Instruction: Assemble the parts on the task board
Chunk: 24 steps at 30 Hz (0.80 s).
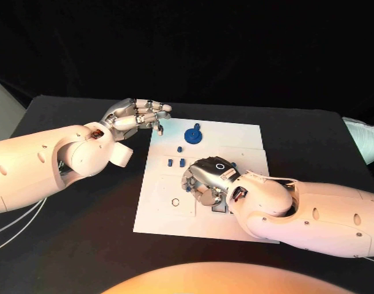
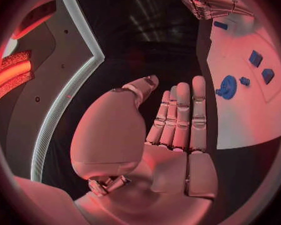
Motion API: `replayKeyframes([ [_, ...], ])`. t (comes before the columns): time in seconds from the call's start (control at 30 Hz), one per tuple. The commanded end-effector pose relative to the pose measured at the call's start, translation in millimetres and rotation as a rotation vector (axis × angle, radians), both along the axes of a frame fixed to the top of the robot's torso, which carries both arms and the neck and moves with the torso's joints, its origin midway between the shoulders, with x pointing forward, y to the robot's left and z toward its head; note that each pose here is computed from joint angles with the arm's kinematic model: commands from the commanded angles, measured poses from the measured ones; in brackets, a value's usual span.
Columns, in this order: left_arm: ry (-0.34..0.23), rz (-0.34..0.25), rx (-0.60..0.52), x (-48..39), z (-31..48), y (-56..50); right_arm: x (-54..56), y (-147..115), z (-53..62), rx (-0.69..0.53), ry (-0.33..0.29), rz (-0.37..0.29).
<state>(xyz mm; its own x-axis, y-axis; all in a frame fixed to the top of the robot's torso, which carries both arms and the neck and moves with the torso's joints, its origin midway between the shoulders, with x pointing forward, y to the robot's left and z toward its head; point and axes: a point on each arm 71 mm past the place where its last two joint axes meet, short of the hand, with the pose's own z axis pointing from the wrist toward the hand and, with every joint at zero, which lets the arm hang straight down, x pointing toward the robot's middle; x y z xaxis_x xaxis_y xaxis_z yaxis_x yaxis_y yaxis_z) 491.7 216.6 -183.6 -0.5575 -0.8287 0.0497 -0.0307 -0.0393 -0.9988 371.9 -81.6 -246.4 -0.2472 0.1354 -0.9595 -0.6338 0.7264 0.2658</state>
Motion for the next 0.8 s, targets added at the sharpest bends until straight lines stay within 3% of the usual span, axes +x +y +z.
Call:
replayKeyframes([
  [0.03,0.003,-0.019,-0.015,-1.0,1.1,-2.2,-4.3,3,-5.6,-0.025,0.032,0.045],
  [0.8,0.011,-0.011,-0.028,-1.3,1.2,-1.9,-4.4,-15,4.2,0.112,-0.003,-0.013],
])
